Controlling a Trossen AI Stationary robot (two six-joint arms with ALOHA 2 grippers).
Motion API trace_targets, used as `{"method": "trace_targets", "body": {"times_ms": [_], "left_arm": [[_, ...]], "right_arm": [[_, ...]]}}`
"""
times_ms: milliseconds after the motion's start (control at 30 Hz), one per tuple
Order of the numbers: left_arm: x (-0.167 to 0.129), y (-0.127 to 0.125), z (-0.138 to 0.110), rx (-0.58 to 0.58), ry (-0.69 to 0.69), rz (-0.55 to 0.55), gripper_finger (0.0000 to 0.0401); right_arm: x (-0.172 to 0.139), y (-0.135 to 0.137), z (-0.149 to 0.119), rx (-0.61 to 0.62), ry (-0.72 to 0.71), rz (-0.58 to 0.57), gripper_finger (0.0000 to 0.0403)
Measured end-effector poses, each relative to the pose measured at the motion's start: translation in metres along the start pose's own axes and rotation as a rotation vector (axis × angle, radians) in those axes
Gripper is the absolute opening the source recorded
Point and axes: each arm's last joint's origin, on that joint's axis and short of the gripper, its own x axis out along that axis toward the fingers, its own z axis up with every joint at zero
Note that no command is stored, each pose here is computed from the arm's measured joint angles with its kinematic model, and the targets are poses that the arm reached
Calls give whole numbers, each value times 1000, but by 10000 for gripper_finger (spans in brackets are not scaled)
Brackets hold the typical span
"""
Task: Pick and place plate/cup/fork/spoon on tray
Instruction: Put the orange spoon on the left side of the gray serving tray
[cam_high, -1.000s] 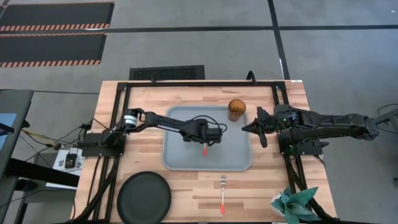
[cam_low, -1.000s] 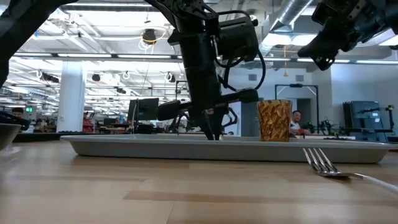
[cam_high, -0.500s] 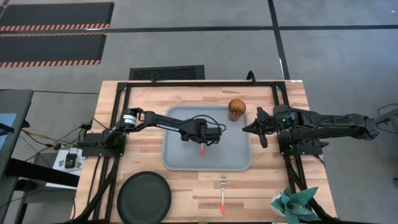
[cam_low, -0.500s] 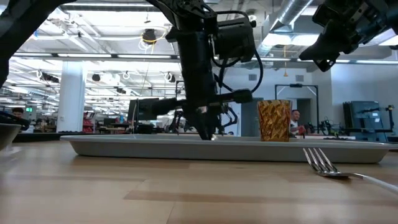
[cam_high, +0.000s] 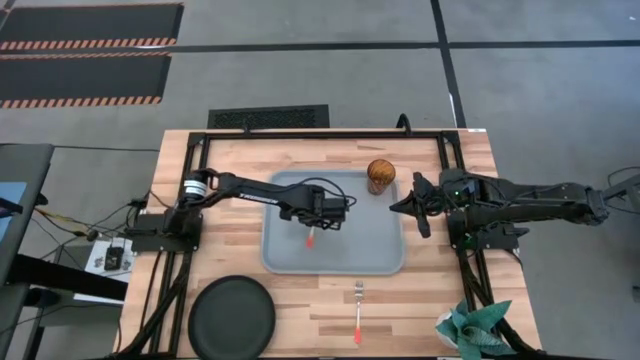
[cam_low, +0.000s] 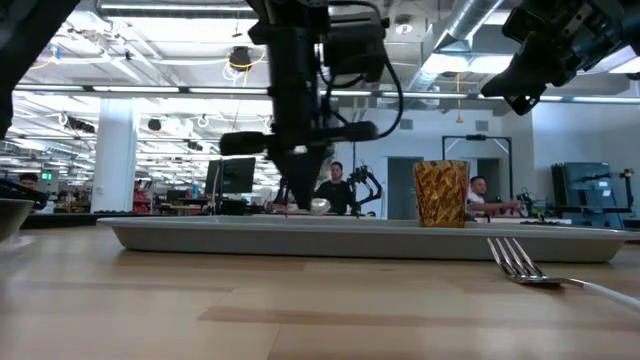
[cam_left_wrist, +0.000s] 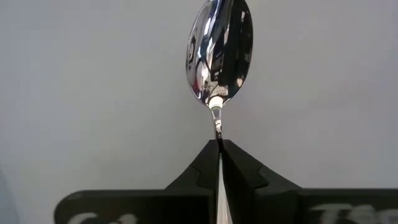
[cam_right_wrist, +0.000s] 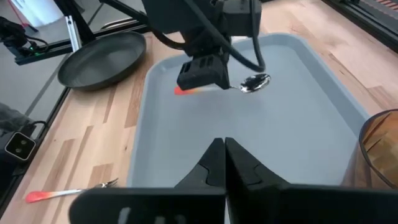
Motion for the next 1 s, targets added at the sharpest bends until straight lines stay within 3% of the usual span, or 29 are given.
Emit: {"method": "trace_targets", "body": {"times_ms": [233, 500, 1000], "left_arm": [[-3, 38, -8, -56, -2, -44, 0], [6, 96, -14, -127, -29, 1, 0], [11, 113, -3, -124, -53, 42, 0]], "right_arm": [[0, -1, 0, 4, 0, -4, 8], [1, -1, 0, 5, 2, -7, 8], [2, -1, -1, 17, 13, -15, 10]]}}
